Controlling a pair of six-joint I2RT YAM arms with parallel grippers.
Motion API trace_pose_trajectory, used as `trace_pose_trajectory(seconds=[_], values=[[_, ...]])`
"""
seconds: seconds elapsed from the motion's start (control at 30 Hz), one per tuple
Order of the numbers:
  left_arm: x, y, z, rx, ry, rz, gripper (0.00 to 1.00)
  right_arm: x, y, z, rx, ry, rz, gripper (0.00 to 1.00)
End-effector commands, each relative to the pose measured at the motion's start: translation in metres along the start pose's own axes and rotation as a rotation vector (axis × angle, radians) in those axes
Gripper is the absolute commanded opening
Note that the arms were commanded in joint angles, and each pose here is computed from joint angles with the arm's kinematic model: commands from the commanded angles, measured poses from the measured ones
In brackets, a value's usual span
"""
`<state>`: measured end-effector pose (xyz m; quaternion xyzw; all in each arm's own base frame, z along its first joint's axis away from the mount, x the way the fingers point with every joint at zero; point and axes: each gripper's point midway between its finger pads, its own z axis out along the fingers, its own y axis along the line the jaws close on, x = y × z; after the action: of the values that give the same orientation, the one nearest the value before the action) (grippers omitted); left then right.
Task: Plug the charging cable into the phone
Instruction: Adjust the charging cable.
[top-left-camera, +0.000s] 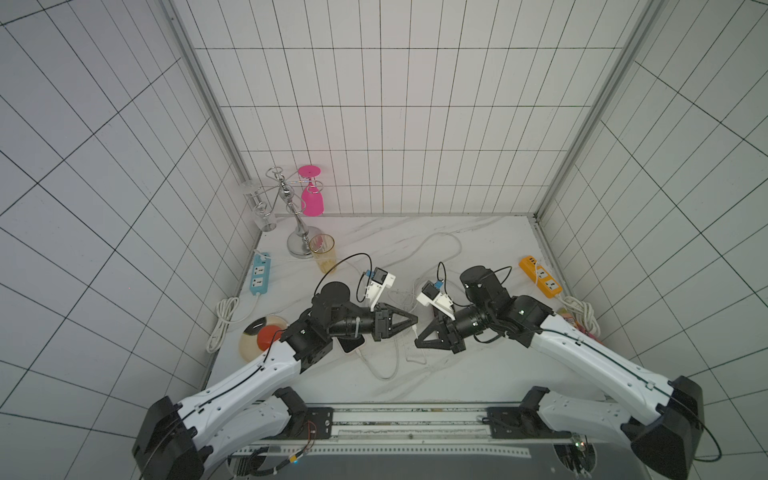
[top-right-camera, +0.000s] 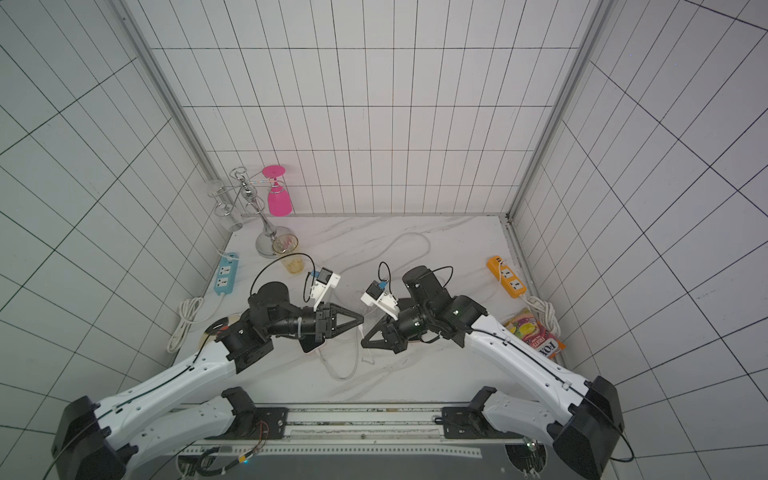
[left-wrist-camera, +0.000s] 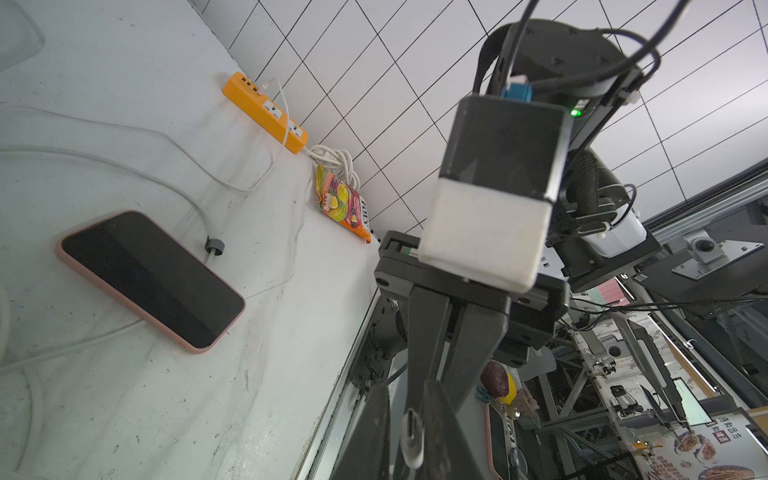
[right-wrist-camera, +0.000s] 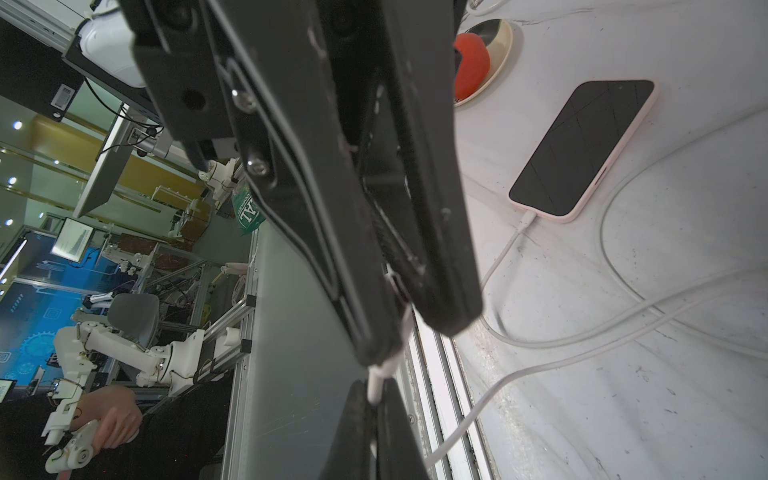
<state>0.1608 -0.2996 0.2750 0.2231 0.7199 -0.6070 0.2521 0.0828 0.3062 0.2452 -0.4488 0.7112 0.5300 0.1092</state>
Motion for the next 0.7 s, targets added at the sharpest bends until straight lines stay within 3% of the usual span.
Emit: trace_pose_trajectory(seconds=[0.0, 0.27, 0.37, 0.43, 0.53, 0.67], values=[[0.004, 0.002, -0.001, -0.005, 0.011, 0.009, 0.14, -0.006, 0.004, 0.000, -0.006, -0.009, -0.014, 0.00], [0.002, 0.002, -0.001, -0.010, 0.005, 0.017, 0.04, -0.007, 0.004, -0.001, 0.001, -0.010, -0.015, 0.00], [-0.001, -0.002, -0.003, -0.012, -0.002, 0.036, 0.00, -0.011, 0.006, -0.004, 0.007, -0.026, -0.019, 0.43], [-0.003, -0.004, -0.004, -0.013, -0.006, 0.052, 0.00, -0.016, 0.010, -0.009, 0.004, -0.049, -0.033, 0.56], [-0.005, -0.009, -0.005, -0.002, -0.006, 0.071, 0.00, -0.024, 0.018, -0.018, -0.020, -0.101, -0.061, 0.64], [-0.007, -0.019, -0.007, 0.036, -0.019, 0.086, 0.00, -0.034, 0.026, -0.029, -0.048, -0.174, -0.097, 0.65]])
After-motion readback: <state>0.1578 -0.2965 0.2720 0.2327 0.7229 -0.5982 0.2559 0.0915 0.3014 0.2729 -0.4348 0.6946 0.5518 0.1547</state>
